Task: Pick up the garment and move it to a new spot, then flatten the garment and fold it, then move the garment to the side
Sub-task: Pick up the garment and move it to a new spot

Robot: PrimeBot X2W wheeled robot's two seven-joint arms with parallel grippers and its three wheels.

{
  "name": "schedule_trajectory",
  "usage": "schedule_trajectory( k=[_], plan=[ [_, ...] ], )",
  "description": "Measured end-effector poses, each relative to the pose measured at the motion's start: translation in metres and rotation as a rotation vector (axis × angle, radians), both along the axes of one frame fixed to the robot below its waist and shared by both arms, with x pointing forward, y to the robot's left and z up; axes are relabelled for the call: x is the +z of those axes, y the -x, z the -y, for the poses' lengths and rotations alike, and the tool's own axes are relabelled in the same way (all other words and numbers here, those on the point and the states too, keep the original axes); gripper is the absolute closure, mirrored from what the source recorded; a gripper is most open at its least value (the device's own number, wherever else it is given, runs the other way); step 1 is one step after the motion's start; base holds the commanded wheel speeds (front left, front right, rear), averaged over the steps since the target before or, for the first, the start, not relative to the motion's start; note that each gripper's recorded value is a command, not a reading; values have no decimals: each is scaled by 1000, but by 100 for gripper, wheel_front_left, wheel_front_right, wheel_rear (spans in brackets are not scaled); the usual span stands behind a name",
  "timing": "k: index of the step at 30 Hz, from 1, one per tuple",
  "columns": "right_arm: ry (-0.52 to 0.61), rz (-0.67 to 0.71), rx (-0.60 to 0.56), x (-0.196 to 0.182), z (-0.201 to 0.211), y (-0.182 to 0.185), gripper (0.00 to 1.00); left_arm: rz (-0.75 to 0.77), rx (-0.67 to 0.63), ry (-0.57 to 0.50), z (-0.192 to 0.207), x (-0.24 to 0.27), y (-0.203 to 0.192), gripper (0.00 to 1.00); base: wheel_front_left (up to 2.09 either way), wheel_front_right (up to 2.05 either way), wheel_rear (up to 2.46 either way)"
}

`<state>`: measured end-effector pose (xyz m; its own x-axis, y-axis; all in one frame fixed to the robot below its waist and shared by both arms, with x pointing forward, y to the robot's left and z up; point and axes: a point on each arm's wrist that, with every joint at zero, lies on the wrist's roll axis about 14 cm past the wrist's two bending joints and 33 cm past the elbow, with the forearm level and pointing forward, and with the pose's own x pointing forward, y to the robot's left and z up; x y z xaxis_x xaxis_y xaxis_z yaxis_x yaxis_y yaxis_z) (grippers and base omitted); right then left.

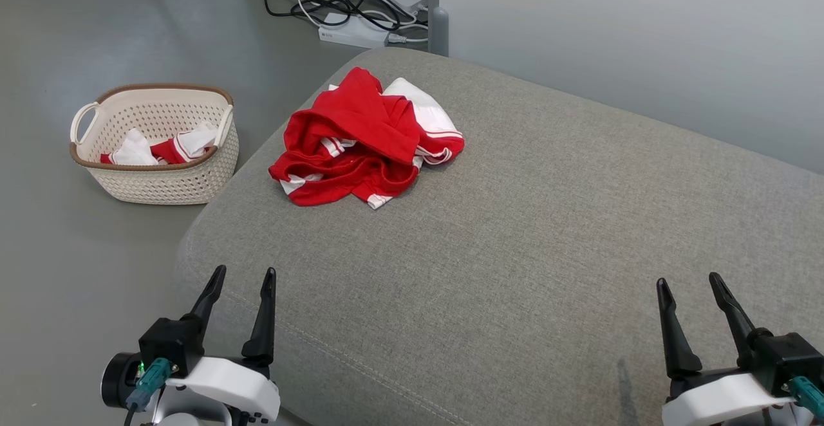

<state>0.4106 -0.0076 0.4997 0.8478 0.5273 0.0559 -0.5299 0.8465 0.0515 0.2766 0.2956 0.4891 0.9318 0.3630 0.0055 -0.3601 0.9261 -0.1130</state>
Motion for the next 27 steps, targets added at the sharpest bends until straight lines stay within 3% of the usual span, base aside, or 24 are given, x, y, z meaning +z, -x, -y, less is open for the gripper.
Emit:
schedule_trajectory(
  k=[14,20,27],
  plan=[
    [-3,-32,0,-11,1,-3,0,-2,-7,70,-3,1,-13,0,0,0,0],
    [-8,-39,-3,-17,3,-11,0,36,-107,73,-13,51,-68,0,0,0,0],
    [-7,-18,-54,-20,23,-34,0,0,-245,61,-26,123,-161,0,0,0,0]
  ],
)
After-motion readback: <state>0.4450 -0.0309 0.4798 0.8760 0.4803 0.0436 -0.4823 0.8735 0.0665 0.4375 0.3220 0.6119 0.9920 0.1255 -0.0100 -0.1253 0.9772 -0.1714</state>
